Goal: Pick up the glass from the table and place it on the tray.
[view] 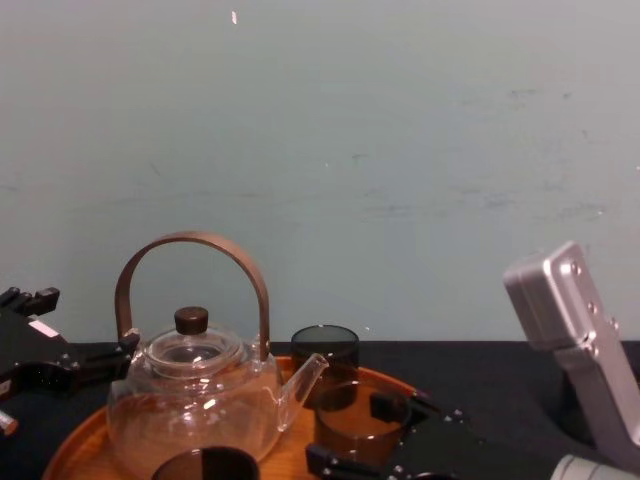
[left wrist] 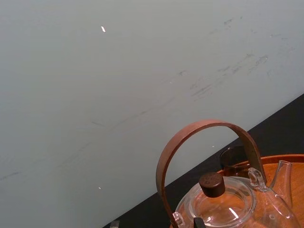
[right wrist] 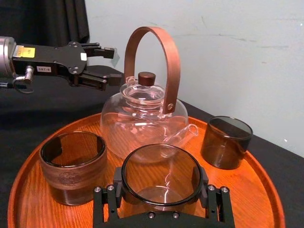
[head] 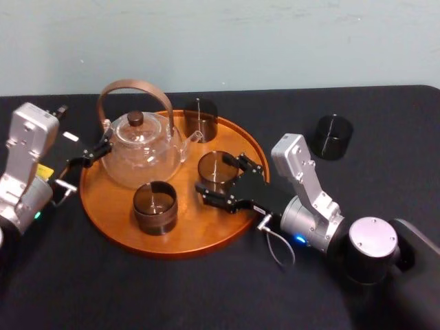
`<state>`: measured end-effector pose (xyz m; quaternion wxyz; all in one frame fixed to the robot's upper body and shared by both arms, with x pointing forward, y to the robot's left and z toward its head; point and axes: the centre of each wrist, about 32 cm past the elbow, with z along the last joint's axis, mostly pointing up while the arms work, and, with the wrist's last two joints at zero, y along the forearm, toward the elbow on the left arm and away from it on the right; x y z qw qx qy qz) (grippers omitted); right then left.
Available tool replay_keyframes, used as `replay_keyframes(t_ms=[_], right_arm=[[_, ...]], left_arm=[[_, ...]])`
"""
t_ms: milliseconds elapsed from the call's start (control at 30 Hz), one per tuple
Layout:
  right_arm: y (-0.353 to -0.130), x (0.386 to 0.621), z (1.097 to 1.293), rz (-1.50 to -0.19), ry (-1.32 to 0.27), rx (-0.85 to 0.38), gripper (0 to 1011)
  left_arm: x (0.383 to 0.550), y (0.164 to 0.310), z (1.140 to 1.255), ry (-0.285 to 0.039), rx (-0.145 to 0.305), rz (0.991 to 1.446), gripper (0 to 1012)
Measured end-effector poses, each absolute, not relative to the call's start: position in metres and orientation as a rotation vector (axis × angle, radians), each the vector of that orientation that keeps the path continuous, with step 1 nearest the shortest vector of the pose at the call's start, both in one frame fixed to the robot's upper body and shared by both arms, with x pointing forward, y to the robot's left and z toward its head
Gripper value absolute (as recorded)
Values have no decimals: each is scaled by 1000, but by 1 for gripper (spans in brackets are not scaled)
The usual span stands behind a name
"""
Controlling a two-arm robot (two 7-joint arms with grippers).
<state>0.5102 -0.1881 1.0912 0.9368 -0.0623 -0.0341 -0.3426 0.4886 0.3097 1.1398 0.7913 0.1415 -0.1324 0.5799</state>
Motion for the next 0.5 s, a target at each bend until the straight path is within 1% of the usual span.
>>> replay_keyframes(t_ms=[500], right_arm=[[-180, 509, 1083, -674, -52, -137, 907]], left_arm=[[489, 310, 1140, -285, 304, 1248, 1010]])
